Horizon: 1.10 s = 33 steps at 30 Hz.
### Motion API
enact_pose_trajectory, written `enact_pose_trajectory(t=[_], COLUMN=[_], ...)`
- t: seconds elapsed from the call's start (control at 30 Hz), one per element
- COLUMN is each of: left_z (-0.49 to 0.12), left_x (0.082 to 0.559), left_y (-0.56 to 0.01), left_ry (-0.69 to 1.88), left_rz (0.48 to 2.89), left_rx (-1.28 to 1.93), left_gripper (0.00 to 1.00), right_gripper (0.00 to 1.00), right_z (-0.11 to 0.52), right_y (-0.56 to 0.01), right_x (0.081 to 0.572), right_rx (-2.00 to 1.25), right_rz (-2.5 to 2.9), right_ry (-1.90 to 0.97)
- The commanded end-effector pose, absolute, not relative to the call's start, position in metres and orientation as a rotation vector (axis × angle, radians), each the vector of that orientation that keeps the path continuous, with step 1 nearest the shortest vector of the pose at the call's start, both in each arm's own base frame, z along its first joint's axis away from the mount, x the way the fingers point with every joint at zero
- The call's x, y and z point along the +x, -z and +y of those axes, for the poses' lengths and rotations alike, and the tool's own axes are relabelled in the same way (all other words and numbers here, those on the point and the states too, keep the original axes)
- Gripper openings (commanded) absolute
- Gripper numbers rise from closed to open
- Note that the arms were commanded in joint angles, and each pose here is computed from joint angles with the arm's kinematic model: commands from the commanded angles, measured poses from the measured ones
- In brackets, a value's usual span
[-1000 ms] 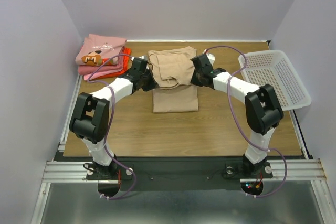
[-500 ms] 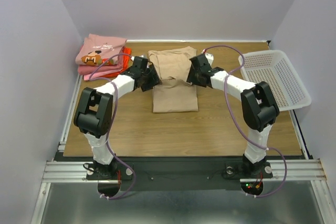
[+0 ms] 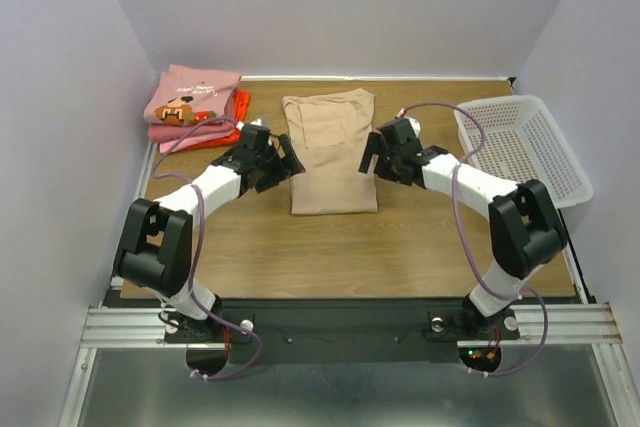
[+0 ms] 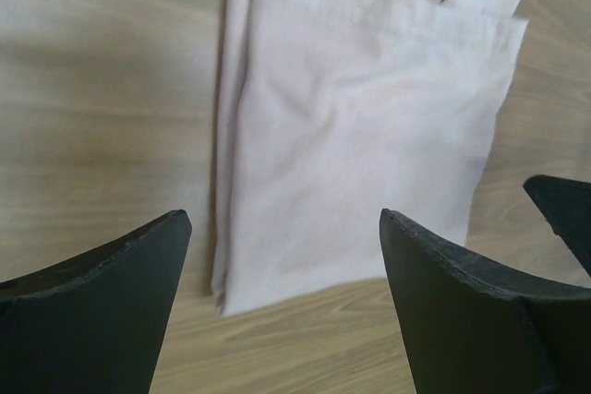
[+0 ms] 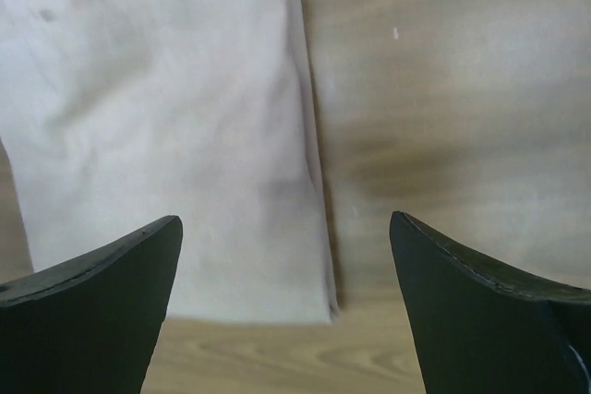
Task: Fold and stack the t-shirts
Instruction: Fold the tshirt
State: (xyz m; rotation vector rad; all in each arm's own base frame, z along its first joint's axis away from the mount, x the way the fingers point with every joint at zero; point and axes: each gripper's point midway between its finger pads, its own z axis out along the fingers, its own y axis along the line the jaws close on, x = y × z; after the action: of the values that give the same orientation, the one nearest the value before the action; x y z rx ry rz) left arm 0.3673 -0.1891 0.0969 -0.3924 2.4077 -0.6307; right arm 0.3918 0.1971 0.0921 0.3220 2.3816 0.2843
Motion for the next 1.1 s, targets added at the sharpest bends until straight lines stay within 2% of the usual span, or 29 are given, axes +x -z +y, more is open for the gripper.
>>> enact_pose_trajectory(t=[0.0, 0.17, 0.23, 0.27, 0.3, 0.37, 0.4, 0.43, 0.5, 0.63, 0.7, 0.77, 0.93, 0.97, 1.0, 1.07], left_z=[-0.19, -0.189, -0.191, -0.192, -0.194, -0.197, -0.198, -0.199, -0.202, -0.204, -0.202, -0.201, -0.198, -0.198, -0.198, -0.199], left_x=[0.333, 0.304, 0.303, 0.302, 0.302, 0.302, 0.303, 0.302, 0.3, 0.294, 0.29, 0.289, 0.289, 0.289, 0.289, 0.288], left_y=[-0.085, -0.057, -0.054, -0.05, -0.048, -0.042, -0.041, -0.037, -0.035, -0.032, -0.03, -0.027, -0.019, -0.017, -0.017, -0.017], left_ry=[0.667, 0.708, 0.723, 0.73, 0.738, 0.747, 0.747, 0.748, 0.758, 0.751, 0.748, 0.734, 0.707, 0.702, 0.698, 0.708], left_rz=[2.433, 2.47, 2.472, 2.488, 2.492, 2.511, 2.513, 2.531, 2.542, 2.55, 2.556, 2.562, 2.58, 2.581, 2.584, 2.587], left_rx=[-0.385, -0.425, -0.422, -0.42, -0.417, -0.409, -0.405, -0.403, -0.388, -0.379, -0.386, -0.392, -0.403, -0.408, -0.409, -0.402], left_gripper=[0.96, 0.94, 0.92, 0.81, 0.78, 0.72, 0.68, 0.57, 0.52, 0.5, 0.43, 0.4, 0.21, 0.1, 0.01, 0.0], right_gripper=[0.98, 0.95, 0.89, 0.86, 0.77, 0.7, 0.63, 0.6, 0.5, 0.47, 0.44, 0.43, 0.39, 0.38, 0.33, 0.26], right_z=[0.201, 0.193, 0.195, 0.197, 0.199, 0.202, 0.203, 0.205, 0.206, 0.204, 0.208, 0.211, 0.212, 0.213, 0.212, 0.213], right_y=[-0.084, -0.066, -0.06, -0.058, -0.057, -0.051, -0.051, -0.048, -0.046, -0.04, -0.037, -0.035, -0.027, -0.027, -0.025, -0.025], right_x=[0.359, 0.336, 0.332, 0.331, 0.331, 0.329, 0.329, 0.327, 0.326, 0.321, 0.317, 0.315, 0.312, 0.312, 0.312, 0.309], right_rx=[0.333, 0.397, 0.403, 0.398, 0.391, 0.391, 0.392, 0.389, 0.385, 0.399, 0.389, 0.386, 0.39, 0.391, 0.394, 0.392], right_rz=[2.444, 2.485, 2.494, 2.505, 2.51, 2.532, 2.53, 2.544, 2.549, 2.563, 2.582, 2.59, 2.614, 2.616, 2.618, 2.624], right_ry=[-0.417, -0.421, -0.439, -0.453, -0.462, -0.475, -0.484, -0.493, -0.504, -0.498, -0.533, -0.55, -0.556, -0.56, -0.557, -0.572])
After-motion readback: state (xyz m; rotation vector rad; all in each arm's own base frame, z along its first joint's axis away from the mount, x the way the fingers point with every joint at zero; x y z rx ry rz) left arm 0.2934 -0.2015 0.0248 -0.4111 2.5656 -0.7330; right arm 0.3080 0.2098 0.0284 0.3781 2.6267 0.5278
